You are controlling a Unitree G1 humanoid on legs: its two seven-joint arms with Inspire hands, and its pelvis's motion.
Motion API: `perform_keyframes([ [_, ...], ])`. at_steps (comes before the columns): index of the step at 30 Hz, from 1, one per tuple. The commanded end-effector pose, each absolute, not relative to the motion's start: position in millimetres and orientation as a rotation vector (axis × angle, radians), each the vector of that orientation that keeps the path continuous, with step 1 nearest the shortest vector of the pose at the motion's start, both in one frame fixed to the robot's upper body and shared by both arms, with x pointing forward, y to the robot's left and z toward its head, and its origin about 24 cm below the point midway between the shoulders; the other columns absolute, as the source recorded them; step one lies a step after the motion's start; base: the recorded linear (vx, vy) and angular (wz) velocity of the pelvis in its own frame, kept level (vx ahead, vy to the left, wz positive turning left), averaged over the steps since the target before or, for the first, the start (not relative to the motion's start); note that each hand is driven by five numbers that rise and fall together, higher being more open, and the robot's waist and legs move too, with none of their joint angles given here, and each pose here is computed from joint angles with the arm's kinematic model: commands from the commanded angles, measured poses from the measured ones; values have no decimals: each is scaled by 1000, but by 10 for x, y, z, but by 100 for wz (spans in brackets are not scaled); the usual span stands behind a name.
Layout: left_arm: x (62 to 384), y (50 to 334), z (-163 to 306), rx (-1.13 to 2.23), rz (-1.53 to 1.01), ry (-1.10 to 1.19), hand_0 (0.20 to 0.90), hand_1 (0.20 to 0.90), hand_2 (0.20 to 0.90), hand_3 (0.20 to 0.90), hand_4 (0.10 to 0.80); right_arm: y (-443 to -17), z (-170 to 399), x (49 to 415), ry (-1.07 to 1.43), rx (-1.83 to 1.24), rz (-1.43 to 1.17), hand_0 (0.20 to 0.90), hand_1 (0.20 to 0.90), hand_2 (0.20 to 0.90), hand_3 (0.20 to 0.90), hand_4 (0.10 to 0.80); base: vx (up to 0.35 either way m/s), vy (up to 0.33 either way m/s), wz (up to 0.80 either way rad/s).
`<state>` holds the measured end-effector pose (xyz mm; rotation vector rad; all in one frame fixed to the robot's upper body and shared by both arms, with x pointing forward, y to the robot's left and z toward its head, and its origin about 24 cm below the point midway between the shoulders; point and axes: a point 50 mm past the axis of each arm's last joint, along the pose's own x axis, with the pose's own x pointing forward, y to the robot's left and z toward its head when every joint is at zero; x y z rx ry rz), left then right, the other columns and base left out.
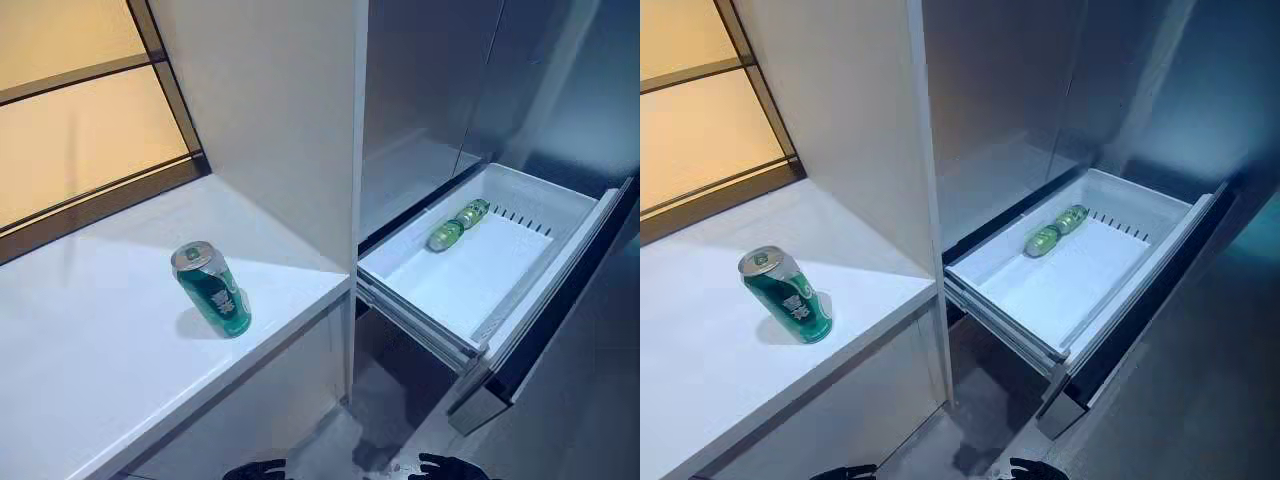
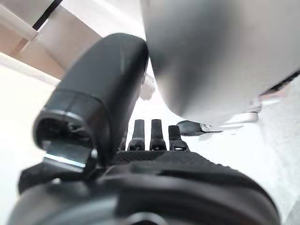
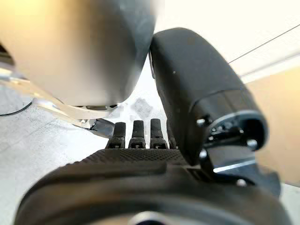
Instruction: Put drinks into fridge and close the fridge
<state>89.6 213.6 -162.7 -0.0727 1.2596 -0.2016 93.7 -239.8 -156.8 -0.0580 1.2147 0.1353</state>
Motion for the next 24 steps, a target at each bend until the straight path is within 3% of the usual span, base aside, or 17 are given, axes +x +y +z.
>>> perform_keyframes([
  [1, 957, 2114, -1615, -96, -220, 1235, 900, 900, 900, 900, 800, -2355, -1576, 981, 1234, -114, 193, 900, 900, 900, 900, 800, 0, 0, 0],
  [11, 1083, 2123, -1568, -67, -211, 1120, 900, 900, 900, 900, 800, -2345, -1581, 972, 1241, -122, 208, 900, 900, 900, 900, 800, 0, 0, 0],
  [19, 1662, 1985, -1248, 179, -429, 714, 900, 900, 900, 900, 800, -2399, -1544, 1051, 1235, -162, 249, 900, 900, 900, 900, 800, 0, 0, 0],
  [24, 2196, 1804, -839, 380, -487, 387, 900, 900, 900, 900, 800, -2457, -1508, 1119, 1235, -185, 266, 900, 900, 900, 900, 800, -12, 11, -3],
])
